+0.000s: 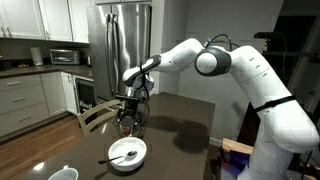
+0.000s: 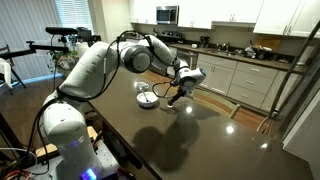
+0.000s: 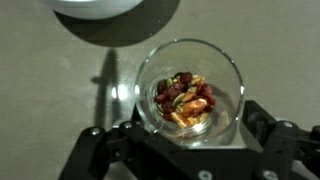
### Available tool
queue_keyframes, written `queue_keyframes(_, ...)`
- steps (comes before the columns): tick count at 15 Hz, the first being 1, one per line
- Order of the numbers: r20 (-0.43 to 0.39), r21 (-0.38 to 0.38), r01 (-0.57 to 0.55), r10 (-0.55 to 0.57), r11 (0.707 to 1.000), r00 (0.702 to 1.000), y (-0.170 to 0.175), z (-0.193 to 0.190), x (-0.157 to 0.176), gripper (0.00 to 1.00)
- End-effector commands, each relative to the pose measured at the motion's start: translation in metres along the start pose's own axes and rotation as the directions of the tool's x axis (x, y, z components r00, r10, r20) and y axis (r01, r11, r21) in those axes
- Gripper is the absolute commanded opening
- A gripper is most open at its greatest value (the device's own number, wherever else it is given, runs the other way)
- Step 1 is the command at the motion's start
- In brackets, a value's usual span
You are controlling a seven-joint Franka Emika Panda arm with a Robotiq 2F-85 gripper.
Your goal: Pour the contents of the glass cup into the bowl
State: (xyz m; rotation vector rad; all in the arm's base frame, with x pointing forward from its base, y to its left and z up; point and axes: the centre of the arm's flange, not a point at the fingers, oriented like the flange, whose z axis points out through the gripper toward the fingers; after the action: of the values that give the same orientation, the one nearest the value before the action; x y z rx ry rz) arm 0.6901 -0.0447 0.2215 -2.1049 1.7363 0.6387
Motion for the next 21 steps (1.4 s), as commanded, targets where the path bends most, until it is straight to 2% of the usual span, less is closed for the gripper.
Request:
queue_keyframes(1, 0.04, 0.012, -0.047, 0.046, 0.999, 0.998, -0.004, -0.001, 0.002, 1.0)
queue_keyframes(21, 0.207, 0.053, -0.171, 0.157, 0.984, 0.966, 0.006, 0.014, 0.026, 1.0)
